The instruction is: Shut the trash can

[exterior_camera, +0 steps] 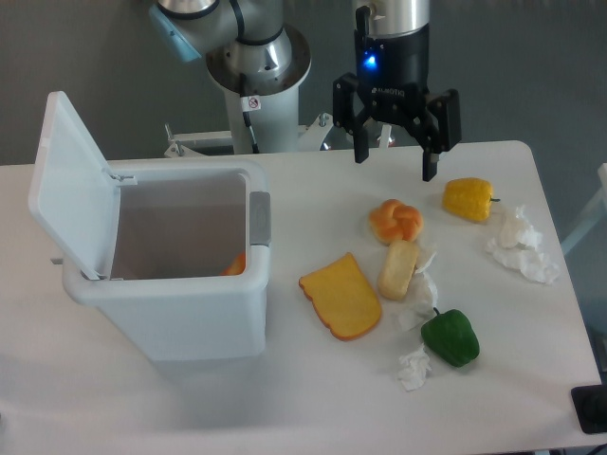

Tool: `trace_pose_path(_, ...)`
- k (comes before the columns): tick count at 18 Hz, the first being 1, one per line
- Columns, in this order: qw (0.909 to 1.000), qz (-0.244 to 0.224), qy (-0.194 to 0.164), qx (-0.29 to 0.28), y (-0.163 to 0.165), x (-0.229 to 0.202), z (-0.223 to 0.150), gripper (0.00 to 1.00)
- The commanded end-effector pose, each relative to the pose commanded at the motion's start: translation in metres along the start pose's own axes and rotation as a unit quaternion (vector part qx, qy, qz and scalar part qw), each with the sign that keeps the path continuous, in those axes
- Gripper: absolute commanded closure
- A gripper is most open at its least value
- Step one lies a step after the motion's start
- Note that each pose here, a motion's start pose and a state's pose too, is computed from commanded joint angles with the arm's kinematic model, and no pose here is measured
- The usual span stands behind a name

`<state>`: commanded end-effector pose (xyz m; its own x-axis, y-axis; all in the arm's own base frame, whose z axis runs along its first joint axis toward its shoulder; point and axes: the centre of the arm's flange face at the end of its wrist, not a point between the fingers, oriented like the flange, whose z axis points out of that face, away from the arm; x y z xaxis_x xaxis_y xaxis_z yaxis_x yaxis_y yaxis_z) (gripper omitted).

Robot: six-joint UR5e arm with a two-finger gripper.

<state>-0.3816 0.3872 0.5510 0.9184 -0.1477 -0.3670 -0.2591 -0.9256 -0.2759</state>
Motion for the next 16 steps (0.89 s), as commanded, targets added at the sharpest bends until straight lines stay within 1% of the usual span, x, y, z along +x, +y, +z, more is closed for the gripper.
trace_pose_path(4, 1.0, 0.002, 0.0, 0.002, 0.0, 0.0, 0.0, 0.0)
trace_pose_path(7, 0.9998, 0.004, -0.002, 0.018, -0.005, -0.003, -0.002, 0.0)
trace_pose_path(10, 0.9998, -0.005, -0.005, 0.02, -0.007, -0.006, -0.005, 0.0)
trace_pose_path(13, 0.9992, -0.032, -0.007, 0.022, -0.009, -0.007, -0.009, 0.0)
trace_pose_path(16, 0.9986, -0.045, -0.011, 0.026, -0.01, -0.008, -0.014, 0.0)
